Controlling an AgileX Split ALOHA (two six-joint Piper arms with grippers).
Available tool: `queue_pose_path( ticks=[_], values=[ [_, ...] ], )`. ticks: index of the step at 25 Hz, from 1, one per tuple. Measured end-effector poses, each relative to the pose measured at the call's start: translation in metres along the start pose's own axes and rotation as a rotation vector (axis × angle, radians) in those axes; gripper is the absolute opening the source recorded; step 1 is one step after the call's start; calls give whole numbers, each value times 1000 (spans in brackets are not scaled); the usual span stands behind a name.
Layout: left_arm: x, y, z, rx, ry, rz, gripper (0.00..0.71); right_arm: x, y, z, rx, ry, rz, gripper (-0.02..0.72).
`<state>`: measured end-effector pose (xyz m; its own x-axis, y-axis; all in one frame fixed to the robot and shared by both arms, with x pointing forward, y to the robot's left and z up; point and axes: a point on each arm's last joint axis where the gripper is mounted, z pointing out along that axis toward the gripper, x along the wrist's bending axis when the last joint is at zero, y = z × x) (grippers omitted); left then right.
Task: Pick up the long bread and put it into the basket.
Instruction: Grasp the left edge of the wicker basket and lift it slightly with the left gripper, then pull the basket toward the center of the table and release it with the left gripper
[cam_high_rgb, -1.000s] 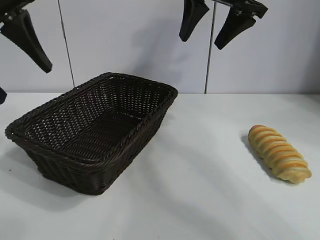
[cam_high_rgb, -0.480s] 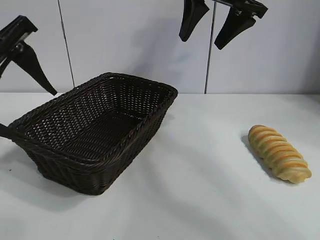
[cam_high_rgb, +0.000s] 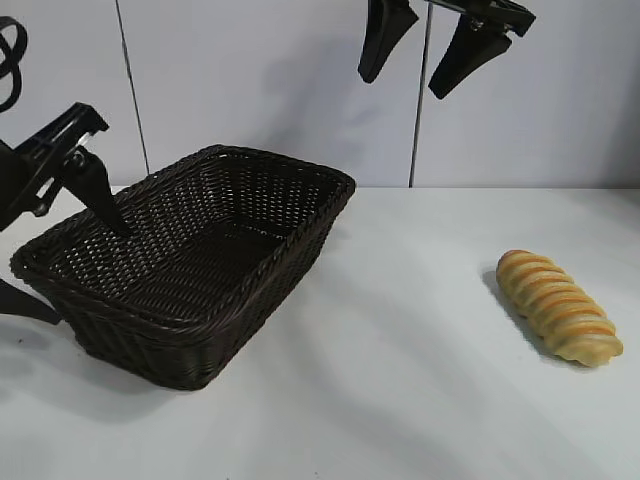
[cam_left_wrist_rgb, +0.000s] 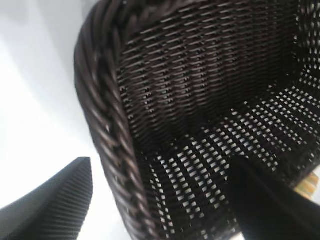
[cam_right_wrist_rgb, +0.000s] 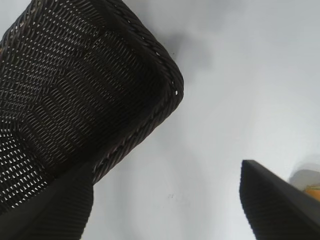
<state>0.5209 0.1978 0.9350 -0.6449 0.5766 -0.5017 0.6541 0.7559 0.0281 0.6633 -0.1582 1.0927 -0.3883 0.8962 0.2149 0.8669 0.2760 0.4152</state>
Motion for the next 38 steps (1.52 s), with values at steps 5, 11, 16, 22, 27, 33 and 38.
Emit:
queue_pose_path(
  ticks=[5, 11, 16, 22, 27, 33, 38],
  values=[
    [3, 2, 11, -9, 19, -9, 542, 0, 0, 0, 0, 0, 0, 580],
    [6, 3, 17, -6, 34, -14, 516, 0, 0, 0, 0, 0, 0, 580],
    [6, 3, 17, -9, 32, -14, 297, 0, 0, 0, 0, 0, 0, 580],
    [6, 3, 17, -8, 32, -20, 105, 0, 0, 0, 0, 3, 1, 580],
    [4, 2, 15, 25, 48, -22, 105, 0, 0, 0, 0, 4, 4, 580],
    [-12, 12, -4, 65, 26, -13, 105, 0, 0, 0, -1, 4, 5, 580],
    [-25, 30, -20, 82, 3, 75, 105, 0, 0, 0, -1, 5, 5, 580]
  ],
)
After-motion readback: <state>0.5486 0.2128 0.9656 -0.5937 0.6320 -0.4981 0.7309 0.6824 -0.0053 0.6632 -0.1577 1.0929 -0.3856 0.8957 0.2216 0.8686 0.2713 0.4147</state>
